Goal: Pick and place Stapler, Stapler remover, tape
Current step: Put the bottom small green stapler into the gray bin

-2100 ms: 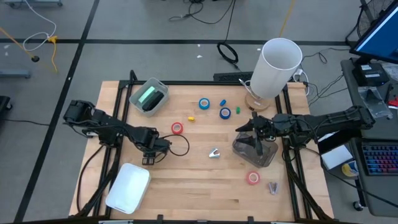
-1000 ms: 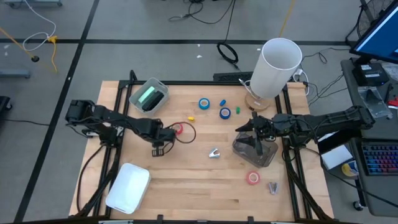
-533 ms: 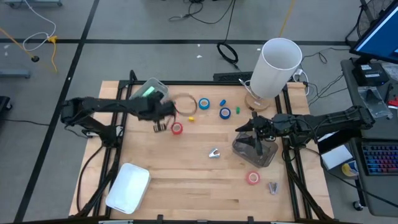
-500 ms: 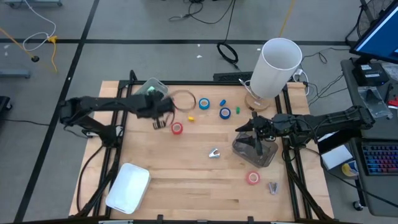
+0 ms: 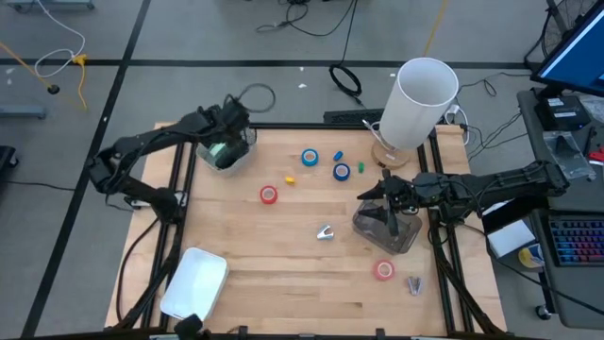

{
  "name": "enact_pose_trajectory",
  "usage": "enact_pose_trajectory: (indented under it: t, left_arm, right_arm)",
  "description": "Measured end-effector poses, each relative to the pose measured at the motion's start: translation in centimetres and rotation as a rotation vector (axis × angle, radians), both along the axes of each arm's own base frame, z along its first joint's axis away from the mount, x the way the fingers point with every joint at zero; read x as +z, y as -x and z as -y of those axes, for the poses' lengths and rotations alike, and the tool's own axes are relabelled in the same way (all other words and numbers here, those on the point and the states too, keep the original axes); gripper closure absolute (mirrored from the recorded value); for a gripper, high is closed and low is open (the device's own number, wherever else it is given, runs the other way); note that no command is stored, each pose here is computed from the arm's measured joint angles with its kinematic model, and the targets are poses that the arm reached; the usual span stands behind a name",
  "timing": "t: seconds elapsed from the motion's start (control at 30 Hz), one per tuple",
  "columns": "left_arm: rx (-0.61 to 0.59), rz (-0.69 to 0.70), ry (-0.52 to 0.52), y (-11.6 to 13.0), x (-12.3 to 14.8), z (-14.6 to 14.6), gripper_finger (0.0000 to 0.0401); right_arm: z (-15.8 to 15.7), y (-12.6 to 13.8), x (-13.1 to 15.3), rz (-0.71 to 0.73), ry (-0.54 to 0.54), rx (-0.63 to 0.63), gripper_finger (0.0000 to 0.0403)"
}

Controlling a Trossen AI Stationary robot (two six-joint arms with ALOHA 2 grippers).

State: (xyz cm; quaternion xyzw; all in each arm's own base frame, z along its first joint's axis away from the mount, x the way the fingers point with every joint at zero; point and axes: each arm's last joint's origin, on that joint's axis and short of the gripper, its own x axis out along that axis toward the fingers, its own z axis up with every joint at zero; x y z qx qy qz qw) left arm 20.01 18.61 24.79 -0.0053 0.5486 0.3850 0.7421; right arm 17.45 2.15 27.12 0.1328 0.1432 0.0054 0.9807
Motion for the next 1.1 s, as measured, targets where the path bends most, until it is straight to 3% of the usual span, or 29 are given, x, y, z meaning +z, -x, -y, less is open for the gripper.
enact_pose_trajectory:
  t: [0.27,0.53,1.1]
  left_arm:
    - [0.058,0.066,0.091,0.0,-2.2,-2.6,0.0333]
    - [0.066,0.127,0.058,-1.5,-3.9,-4.1,0.0319]
    - [0.127,0.186,0.16,-2.2,-5.0,-3.6,0.0327]
  right_arm:
    - [0.0,0.0,0.0,0.0,-0.008,-0.003,0.0193]
    - [0.1,0.0,0.0,0.001,-0.002,-0.028,0.0193]
    - [0.1,0.0,0.0,0.001,-0.02,-0.034,0.0193]
